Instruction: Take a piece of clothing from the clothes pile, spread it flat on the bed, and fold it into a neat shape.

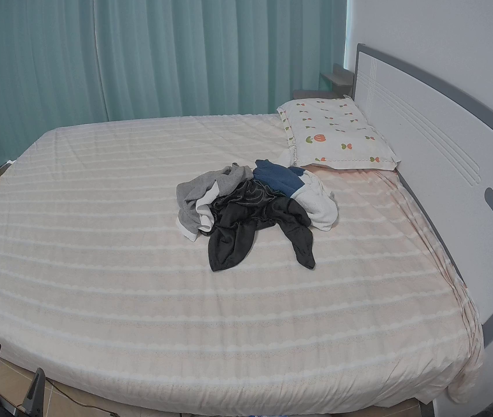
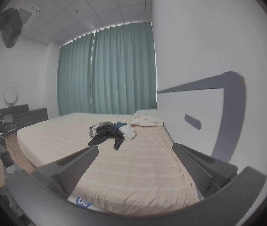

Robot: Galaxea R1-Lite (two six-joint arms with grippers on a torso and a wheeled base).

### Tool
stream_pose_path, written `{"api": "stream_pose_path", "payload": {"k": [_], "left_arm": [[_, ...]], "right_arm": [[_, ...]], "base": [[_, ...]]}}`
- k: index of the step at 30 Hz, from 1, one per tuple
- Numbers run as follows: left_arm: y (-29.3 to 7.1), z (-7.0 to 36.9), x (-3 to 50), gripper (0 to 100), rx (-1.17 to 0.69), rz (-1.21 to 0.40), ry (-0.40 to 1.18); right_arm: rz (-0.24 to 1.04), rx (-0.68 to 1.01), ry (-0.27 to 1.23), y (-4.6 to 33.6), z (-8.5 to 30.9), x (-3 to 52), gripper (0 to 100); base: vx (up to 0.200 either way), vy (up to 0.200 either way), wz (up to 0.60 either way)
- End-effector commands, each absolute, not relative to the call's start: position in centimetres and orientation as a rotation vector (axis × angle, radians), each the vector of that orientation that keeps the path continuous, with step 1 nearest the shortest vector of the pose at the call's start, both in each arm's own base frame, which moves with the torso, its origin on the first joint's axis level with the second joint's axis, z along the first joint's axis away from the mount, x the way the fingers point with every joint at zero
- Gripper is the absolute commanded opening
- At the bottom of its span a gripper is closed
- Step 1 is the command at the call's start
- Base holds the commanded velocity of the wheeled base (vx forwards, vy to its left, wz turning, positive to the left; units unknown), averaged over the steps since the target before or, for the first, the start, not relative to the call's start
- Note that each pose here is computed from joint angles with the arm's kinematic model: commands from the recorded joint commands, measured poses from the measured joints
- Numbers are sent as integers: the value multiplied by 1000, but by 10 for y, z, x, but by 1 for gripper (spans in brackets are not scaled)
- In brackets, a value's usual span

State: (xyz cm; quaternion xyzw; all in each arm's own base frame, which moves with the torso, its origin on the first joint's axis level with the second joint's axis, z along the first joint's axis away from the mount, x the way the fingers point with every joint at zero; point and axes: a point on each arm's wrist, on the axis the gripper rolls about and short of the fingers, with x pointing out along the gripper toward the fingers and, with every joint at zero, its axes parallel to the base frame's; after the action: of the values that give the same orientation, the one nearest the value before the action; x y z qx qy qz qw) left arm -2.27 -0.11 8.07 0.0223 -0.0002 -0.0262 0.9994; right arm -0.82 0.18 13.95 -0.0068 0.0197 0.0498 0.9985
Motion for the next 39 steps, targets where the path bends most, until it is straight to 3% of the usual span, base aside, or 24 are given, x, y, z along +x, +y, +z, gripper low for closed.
{"api": "stream_pose_path", "payload": {"k": [1, 10, 14, 22, 39], "left_arm": [[-1, 76, -23, 100, 49, -52, 2], [-1, 76, -22, 100, 46, -52, 5], [-1, 76, -22, 100, 41, -52, 5], [-1, 76, -23, 100, 46, -52, 3], [-1, 76, -23, 100, 38, -51, 5]], "right_arm": [[239, -14, 443, 12, 153, 90, 100], [246, 7, 588, 40, 125, 212, 100], [148, 81, 617, 75, 82, 288, 100], [-12, 123, 549, 94, 28, 389, 100], [-1, 262, 526, 144, -12, 467, 100]], "base": [[0, 0, 0], [0, 0, 0], [0, 0, 0], [0, 0, 0], [0, 0, 0]]}}
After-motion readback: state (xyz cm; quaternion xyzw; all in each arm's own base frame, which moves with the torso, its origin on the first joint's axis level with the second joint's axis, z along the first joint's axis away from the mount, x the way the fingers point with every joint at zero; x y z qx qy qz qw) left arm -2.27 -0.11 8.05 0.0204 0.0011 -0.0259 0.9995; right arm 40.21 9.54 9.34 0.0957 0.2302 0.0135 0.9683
